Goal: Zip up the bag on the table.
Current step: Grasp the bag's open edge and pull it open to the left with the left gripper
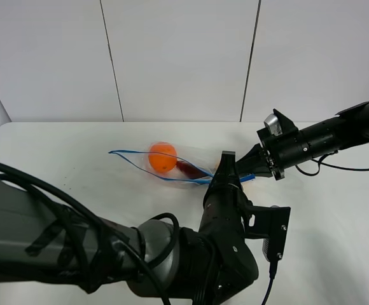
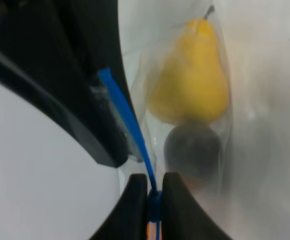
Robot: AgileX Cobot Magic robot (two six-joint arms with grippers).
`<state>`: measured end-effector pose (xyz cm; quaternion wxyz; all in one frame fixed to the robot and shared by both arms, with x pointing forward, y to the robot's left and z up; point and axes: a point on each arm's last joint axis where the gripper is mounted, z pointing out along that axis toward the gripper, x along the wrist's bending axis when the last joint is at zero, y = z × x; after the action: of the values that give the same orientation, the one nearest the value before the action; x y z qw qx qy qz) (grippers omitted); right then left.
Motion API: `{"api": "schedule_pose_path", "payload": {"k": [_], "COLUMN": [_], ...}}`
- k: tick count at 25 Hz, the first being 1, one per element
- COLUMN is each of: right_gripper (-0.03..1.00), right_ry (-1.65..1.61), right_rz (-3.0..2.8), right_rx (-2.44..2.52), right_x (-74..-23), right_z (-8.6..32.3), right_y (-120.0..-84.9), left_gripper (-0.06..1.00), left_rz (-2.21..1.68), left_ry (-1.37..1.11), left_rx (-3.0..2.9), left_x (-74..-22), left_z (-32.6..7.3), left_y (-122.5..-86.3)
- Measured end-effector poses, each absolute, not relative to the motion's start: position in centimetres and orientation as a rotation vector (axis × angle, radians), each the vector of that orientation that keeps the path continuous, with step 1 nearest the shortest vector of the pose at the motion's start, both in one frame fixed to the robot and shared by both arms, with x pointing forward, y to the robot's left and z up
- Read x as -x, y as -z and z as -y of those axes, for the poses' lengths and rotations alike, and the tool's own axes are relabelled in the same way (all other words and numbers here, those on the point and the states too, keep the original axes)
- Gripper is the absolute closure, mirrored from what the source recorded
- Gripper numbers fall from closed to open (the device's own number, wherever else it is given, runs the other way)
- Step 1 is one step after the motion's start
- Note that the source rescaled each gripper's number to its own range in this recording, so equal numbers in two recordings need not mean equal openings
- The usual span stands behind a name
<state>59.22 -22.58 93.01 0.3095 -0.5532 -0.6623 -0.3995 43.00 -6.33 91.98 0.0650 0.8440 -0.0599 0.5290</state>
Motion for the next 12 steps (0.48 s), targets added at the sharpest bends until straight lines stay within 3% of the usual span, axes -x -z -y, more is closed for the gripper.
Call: {"api": "schedule_pose_path", "payload": {"k": [12], "right_gripper": [0.97], "right_ry": [1.058], "right_rz": [1.741], "right_rx": [1.452], "right_x": [-59.17], "right_z": [22.53], "right_y": [-93.10], "left_gripper": [0.94], "left_rz": [0.150], "left_ry": [-1.606], "left_rx": [-2.604], "left_x": [-43.64], "left_z": [5.45], "left_y": [-92.73]}}
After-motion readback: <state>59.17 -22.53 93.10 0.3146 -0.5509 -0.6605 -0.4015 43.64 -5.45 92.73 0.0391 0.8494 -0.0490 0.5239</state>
